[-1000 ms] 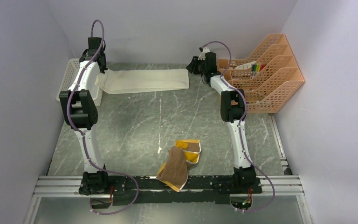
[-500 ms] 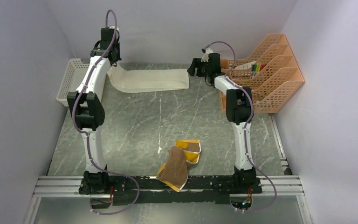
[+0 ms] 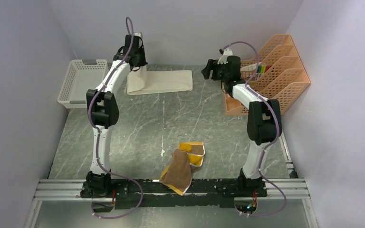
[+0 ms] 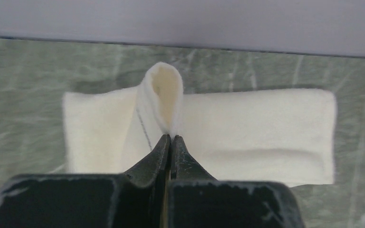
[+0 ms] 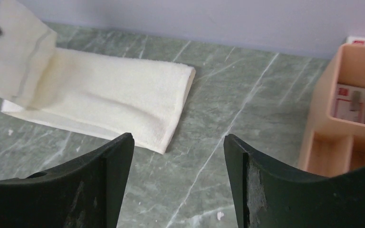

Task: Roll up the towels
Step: Fold the towel at the corner of the board.

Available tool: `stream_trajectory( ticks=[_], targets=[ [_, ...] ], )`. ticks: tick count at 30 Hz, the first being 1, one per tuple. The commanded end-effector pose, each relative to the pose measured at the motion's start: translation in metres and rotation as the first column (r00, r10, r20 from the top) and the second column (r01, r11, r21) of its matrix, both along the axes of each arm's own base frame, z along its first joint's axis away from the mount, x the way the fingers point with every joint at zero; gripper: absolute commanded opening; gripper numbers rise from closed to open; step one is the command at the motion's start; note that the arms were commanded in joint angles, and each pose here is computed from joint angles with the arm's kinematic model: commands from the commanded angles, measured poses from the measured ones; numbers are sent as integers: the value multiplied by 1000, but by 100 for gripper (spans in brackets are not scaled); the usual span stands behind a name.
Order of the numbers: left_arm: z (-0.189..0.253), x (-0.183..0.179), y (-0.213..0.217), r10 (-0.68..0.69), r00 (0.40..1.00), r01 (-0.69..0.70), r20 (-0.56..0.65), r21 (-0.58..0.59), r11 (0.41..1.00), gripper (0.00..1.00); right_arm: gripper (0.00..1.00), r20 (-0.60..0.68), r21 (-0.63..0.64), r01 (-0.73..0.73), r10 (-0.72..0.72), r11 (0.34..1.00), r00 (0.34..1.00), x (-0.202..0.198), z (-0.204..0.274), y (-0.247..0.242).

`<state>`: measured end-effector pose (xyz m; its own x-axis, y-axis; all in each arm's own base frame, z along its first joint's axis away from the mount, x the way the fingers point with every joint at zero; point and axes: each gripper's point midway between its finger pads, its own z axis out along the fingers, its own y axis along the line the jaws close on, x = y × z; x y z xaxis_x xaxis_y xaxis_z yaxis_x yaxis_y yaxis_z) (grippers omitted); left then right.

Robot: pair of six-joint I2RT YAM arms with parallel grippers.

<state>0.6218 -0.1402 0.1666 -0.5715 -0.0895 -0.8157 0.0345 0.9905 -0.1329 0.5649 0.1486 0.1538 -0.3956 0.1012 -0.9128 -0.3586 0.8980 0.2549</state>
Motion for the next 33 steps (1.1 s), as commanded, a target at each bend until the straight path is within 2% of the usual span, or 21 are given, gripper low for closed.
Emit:
stream_trajectory(
  ticks=[1, 9, 14, 16, 24, 28, 33],
  targets=[
    [18, 12, -61, -87, 992, 109, 86, -287, 952, 7, 70, 108, 5, 26, -26, 1000, 994, -14, 44, -14],
    [22, 12, -151, -243, 953, 303, 182, -539, 786, 7, 70, 123, -7, 46, -45, 999, 991, -43, 61, -28],
    [7, 8, -191, -293, 934, 348, 203, -699, 624, 7, 71, 130, 15, 74, -76, 997, 989, -43, 67, -39],
    [-1, 8, -201, -297, 933, 345, 203, -740, 577, 7, 71, 138, 21, 76, -78, 997, 987, -45, 72, -41],
    [-45, 3, -228, -316, 936, 296, 158, -838, 459, 7, 71, 132, 27, 74, -77, 997, 988, -48, 75, -42],
    [-64, 1, -230, -297, 948, 244, 113, -858, 453, 7, 71, 126, 37, 68, -73, 997, 989, -47, 73, -41],
    [-63, -1, -233, -275, 957, 204, 96, -895, 396, 7, 71, 118, 40, 69, -73, 997, 990, -47, 68, -41]
  ],
)
